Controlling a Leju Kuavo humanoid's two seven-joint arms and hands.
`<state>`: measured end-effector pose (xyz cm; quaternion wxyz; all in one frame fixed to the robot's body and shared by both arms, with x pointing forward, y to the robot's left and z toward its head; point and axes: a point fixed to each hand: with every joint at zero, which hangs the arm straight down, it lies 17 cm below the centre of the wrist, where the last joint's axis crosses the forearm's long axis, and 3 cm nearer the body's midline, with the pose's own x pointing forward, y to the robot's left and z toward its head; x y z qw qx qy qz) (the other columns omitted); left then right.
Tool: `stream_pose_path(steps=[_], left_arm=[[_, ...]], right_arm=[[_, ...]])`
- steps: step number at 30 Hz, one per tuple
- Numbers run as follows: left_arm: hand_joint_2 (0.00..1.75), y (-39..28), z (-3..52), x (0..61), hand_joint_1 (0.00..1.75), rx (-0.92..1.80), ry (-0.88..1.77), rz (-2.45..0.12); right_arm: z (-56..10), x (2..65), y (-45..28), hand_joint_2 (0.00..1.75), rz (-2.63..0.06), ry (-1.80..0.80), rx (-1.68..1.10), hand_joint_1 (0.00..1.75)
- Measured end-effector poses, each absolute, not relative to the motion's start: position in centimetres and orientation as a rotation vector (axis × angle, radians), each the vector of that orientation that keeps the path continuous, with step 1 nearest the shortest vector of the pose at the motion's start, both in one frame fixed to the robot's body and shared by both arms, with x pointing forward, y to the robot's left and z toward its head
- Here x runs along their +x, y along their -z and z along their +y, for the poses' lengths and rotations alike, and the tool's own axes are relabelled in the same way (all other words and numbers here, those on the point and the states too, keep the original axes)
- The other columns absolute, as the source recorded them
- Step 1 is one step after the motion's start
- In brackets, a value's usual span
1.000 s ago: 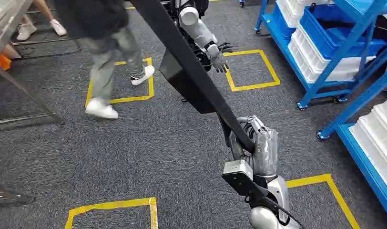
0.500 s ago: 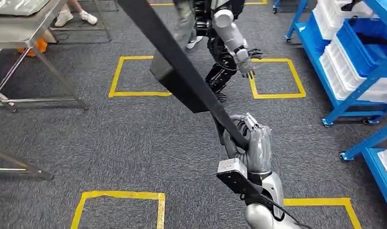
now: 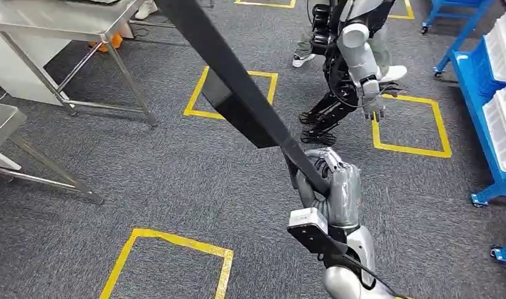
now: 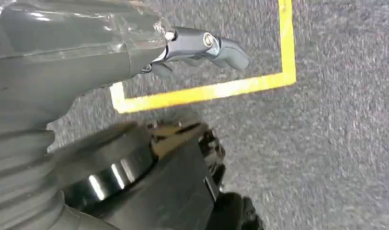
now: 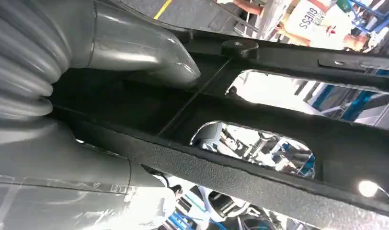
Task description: Take the parts from the cabinet and place them on the table.
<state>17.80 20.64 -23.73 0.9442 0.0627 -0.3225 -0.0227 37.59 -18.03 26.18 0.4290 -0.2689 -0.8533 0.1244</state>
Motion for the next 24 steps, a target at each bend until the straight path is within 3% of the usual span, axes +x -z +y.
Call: stream_pose_path(steps=[24], left_arm=[[1.75, 23.74, 20.59, 17.81, 0.0, 0.129, 0.042, -0.655]], right_arm=[[-17.88, 37.53, -25.95, 1.75, -2.126, -0.313, -0.665, 1.75]])
